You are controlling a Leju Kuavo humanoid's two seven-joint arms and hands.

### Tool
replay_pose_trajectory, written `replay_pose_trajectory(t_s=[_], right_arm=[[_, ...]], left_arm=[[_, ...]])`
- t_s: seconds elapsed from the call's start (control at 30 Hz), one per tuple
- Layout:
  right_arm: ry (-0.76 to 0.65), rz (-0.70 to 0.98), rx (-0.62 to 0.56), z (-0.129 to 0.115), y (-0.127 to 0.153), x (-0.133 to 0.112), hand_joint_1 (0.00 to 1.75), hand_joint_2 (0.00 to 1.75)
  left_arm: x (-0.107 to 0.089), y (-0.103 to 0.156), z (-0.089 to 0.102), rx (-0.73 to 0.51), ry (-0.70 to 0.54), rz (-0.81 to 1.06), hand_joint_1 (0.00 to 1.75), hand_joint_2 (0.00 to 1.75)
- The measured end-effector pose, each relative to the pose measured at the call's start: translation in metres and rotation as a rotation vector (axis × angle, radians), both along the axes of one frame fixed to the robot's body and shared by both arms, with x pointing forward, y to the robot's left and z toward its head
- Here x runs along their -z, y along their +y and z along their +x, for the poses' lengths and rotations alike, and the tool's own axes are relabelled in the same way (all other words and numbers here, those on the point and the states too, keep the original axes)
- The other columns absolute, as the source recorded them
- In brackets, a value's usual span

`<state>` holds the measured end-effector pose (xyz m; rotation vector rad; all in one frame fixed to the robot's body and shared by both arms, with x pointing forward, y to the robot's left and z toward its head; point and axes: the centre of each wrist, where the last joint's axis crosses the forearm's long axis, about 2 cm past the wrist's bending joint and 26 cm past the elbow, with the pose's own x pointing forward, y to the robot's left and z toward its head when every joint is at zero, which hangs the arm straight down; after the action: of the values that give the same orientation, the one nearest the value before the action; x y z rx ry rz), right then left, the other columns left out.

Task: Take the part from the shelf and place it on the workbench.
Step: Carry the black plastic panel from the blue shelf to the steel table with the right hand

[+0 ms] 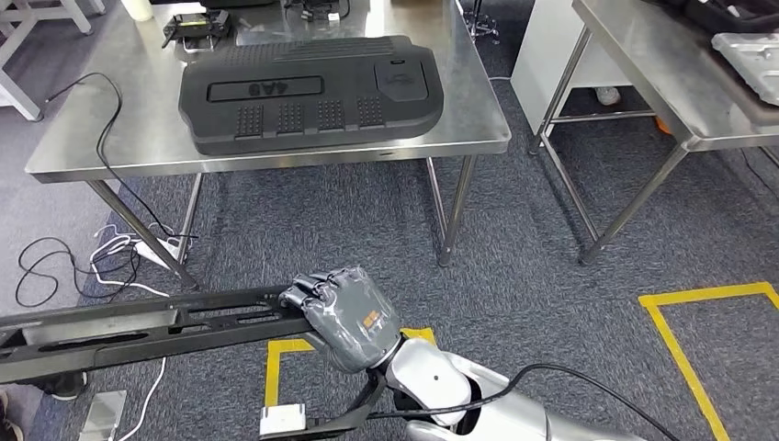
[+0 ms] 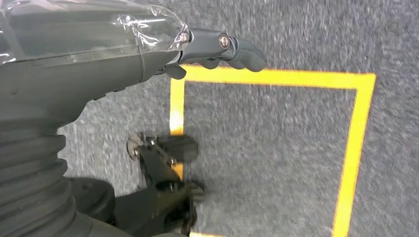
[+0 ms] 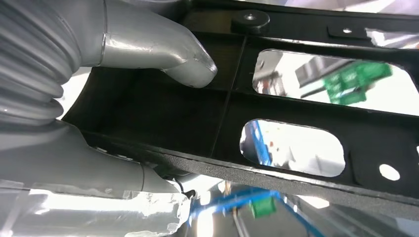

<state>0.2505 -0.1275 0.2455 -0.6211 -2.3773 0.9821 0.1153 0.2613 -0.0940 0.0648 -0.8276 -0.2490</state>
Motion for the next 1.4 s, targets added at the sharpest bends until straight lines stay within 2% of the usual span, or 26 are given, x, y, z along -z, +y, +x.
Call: replay_pose_trajectory(t_s=[0.23,0.6,1.1,1.4], right_arm=[[0.052,-0.018,-0.052,0.0007,0.0036,-0.0003,1.75,1.75],[0.093,0.020,-0.046,0.0012,0.0035,-0.0002,1.75,1.75],[0.014,-0.012,0.015,0.0055,0.0032,0.0016,1.75,1.75],[0.067,0.011,0.015,0.0066,0.0033,0.0033,1.75,1.75]], left_arm=[[0.0003,0.0006,-0.0010,0.001,-0.001,-0.010,0.00,1.75],[0.0013,0.0001,-0.0050,-0.002,0.000,-0.016,0.00,1.75],[0.0012,0.0003,-0.0043,0.000,-0.005,-0.015,0.00,1.75],[0.0012,0.0004,-0.0043,-0.001,-0.004,-0.015,0.00,1.75]])
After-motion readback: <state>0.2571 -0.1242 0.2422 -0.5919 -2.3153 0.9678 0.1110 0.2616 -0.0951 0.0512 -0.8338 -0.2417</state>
